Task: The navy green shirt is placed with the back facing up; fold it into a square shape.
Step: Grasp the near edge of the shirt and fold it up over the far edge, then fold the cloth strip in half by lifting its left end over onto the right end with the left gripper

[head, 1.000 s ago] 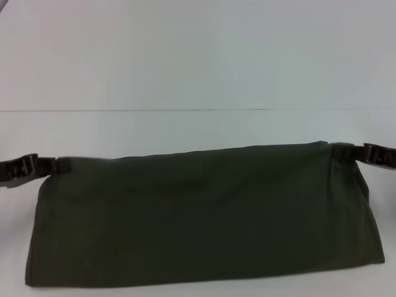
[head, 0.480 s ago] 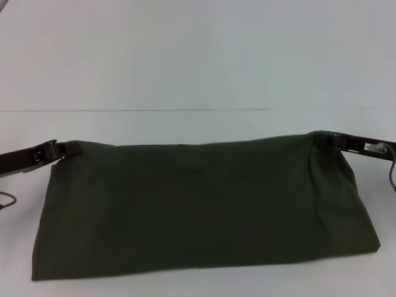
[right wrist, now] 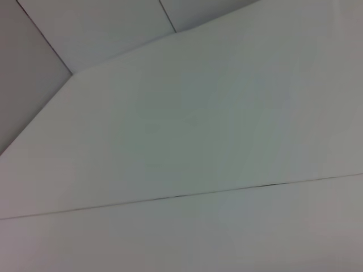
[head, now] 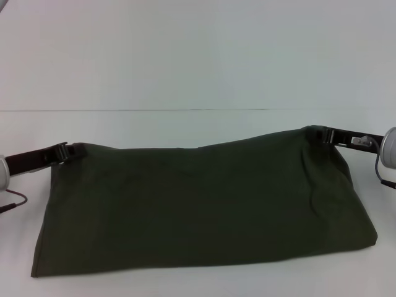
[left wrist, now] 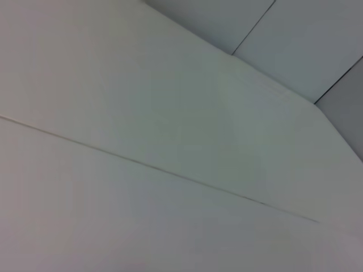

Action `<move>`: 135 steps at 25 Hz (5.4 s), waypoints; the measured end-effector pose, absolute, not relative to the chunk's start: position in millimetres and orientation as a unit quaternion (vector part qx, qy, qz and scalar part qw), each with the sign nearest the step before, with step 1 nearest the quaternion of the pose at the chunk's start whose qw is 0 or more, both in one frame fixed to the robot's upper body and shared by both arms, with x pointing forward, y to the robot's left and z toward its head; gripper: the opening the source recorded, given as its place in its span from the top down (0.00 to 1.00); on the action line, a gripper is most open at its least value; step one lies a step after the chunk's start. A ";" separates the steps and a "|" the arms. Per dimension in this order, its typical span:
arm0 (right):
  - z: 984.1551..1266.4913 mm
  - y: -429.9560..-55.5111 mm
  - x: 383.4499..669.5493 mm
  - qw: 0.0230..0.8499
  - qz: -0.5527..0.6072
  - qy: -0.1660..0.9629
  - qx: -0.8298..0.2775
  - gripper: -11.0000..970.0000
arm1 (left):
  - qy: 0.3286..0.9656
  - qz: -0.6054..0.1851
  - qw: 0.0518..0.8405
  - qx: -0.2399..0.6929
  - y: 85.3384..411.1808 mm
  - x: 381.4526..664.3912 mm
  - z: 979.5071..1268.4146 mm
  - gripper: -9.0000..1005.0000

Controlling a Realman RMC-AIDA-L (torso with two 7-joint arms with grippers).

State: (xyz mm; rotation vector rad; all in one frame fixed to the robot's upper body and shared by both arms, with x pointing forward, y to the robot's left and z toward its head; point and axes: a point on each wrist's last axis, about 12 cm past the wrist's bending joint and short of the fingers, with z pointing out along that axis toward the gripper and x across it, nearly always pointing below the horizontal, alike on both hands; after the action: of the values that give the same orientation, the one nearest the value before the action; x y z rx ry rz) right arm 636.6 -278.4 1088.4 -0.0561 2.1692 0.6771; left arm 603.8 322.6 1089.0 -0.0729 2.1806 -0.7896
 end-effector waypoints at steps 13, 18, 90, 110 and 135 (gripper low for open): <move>1082.4 -277.8 637.3 0.420 0.263 0.869 -0.005 0.91 | 0.857 -0.285 0.429 -0.034 313.3 607.3 1081.4 0.95; 1079.7 -281.9 635.9 0.421 0.255 0.870 0.003 0.82 | 0.854 -0.275 0.440 -0.049 315.2 607.5 1078.7 0.90; 1081.3 -200.6 598.4 0.429 0.247 0.720 -0.486 0.06 | 0.930 -0.287 0.229 -0.017 348.4 590.8 1083.3 0.18; 1082.0 -200.3 601.8 0.435 0.238 0.723 -0.482 0.06 | 0.935 -0.274 0.220 -0.050 369.8 594.7 1098.6 0.19; 1079.9 -199.5 603.2 0.434 0.230 0.727 -0.480 0.06 | 0.940 -0.268 0.206 -0.036 356.4 597.9 1091.8 0.20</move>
State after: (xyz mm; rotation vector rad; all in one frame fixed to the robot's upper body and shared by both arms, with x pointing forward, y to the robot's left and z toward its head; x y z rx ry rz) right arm 603.2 -199.5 1079.9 -1.1948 1.8112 0.5725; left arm 597.9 356.4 1091.8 -0.1014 2.6198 -0.7460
